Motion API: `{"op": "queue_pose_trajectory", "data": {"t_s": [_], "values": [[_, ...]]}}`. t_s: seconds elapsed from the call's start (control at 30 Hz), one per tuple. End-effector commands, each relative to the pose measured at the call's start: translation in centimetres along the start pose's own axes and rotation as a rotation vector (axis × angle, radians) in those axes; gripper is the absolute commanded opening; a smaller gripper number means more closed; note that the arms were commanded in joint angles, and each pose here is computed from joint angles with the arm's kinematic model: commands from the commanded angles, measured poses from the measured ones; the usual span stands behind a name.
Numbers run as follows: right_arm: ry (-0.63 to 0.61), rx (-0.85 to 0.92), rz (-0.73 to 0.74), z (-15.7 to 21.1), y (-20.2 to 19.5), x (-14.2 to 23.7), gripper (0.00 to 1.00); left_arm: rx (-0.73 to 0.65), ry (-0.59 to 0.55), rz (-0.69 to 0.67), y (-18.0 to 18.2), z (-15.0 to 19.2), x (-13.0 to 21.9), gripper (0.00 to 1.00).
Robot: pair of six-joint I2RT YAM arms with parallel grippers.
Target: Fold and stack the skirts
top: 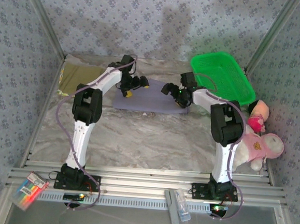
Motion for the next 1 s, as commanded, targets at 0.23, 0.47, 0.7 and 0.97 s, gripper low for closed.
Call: {"op": "queue_pose_trajectory", "data": {"t_s": [0.23, 0.47, 0.7, 0.97], "values": [[0.136, 0.142, -0.044, 3.2, 0.0, -0.1, 1.00, 0.123, 0.009, -0.023, 4.7, 4.6, -0.9, 1.00], [0.152, 0.239, -0.135, 5.2, 0.7, 3.9, 1.00, 0.192, -0.033, 0.002, 7.0, 10.0, 2.7, 1.00], [0.023, 0.301, -0.027, 4.4, -1.0, 6.4, 1.00, 0.064, -0.111, -0.058, 6.7, 9.0, 6.7, 1.00], [0.025, 0.452, 0.048, -0.2, -4.2, 6.3, 0.74, -0.062, -0.188, -0.199, 8.5, 4.8, 8.5, 0.95]]}}
Point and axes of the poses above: each hand's point on the last joint's axis, 136 mm out from that joint toward the fingers, its own x axis back along the fingers, its own y axis along the line the jaws close on, z = x × y, the point moved 10 cm from there along x, back along the fingers, and after that the axes turned 10 degrees about x, right-handed, at the moved point
